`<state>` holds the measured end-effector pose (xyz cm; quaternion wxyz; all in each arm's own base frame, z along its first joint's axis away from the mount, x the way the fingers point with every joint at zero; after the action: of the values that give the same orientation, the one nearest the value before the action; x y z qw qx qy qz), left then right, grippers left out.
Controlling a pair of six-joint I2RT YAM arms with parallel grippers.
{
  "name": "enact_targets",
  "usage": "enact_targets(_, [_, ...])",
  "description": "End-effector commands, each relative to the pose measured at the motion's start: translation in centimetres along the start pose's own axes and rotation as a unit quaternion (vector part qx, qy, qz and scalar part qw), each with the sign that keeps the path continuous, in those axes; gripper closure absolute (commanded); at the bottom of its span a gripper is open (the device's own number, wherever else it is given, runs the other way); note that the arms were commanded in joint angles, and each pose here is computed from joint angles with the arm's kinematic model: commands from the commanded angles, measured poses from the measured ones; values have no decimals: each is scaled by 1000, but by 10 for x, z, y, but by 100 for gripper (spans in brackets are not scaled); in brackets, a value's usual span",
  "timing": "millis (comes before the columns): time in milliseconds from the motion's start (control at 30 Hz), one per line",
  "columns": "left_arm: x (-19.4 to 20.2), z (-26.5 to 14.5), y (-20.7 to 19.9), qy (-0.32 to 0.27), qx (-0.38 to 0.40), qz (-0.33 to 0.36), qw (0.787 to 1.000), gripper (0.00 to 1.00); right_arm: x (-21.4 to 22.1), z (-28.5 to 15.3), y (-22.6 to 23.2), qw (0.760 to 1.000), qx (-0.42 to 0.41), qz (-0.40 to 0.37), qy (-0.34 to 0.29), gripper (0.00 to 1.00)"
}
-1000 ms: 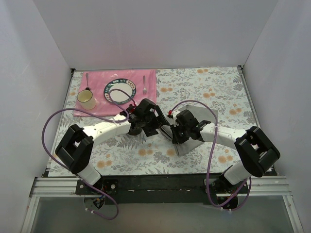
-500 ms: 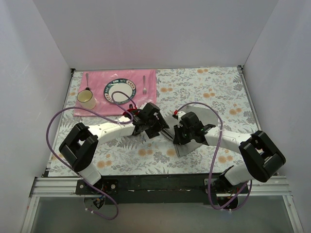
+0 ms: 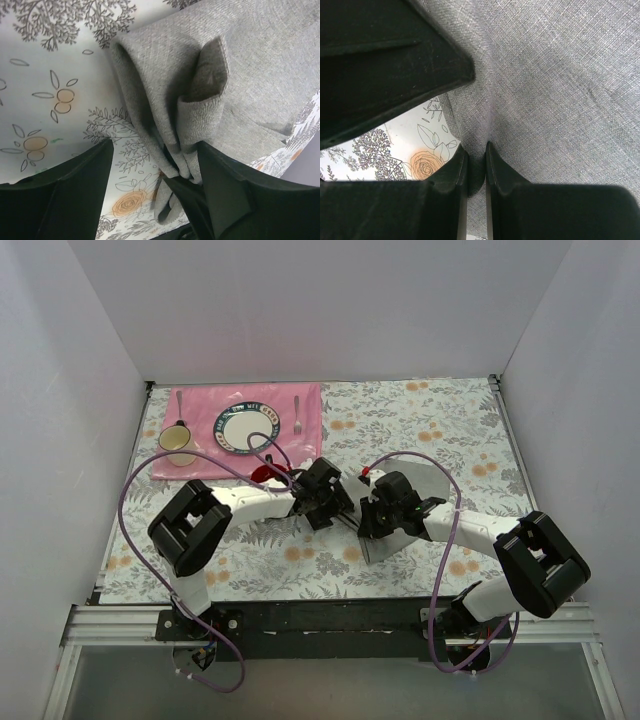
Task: Fold the napkin, place the utensils inside, and roll it up
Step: Roll the napkin with the utensil
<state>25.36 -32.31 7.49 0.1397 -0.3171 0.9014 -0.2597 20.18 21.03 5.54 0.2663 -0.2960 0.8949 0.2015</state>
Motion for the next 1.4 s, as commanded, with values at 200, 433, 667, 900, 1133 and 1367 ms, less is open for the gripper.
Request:
enact_targets(200, [-2,11,-6,-15,18,-22,999,45,35,-3,-7,997,15,14,80,99])
enact_targets(433, [-9,-18,-8,-48,52,-21,997,48,32,-2,-8,996,18,4,84,99])
enact_targets(667, [-6,-20,-15,-35,54,-24,998,35,27,-1,-7,997,14,3,81,99])
enact_targets(900, [0,-3,-22,-17,47,-25,998,35,28,-3,-7,996,14,3,83,99])
enact_targets(1133, [7,13,-16,6,41,-35,999,41,26,-4,-6,997,11,3,80,99])
enact_targets(1367, [12,27,3,13,32,-60,998,55,20,-3,-5,997,8,1,78,99])
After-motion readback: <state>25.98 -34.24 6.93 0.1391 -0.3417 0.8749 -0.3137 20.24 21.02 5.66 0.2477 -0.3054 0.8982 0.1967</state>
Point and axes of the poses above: each gripper's point midway between its finger pads, its own z axis out along the fingers, its own y axis along the line the jaws close on, x = y × z, the point moved 4 cm from there along -z, back along the fingers, and after that the axes turned 12 degrees about -z, right-handed, at the moved point
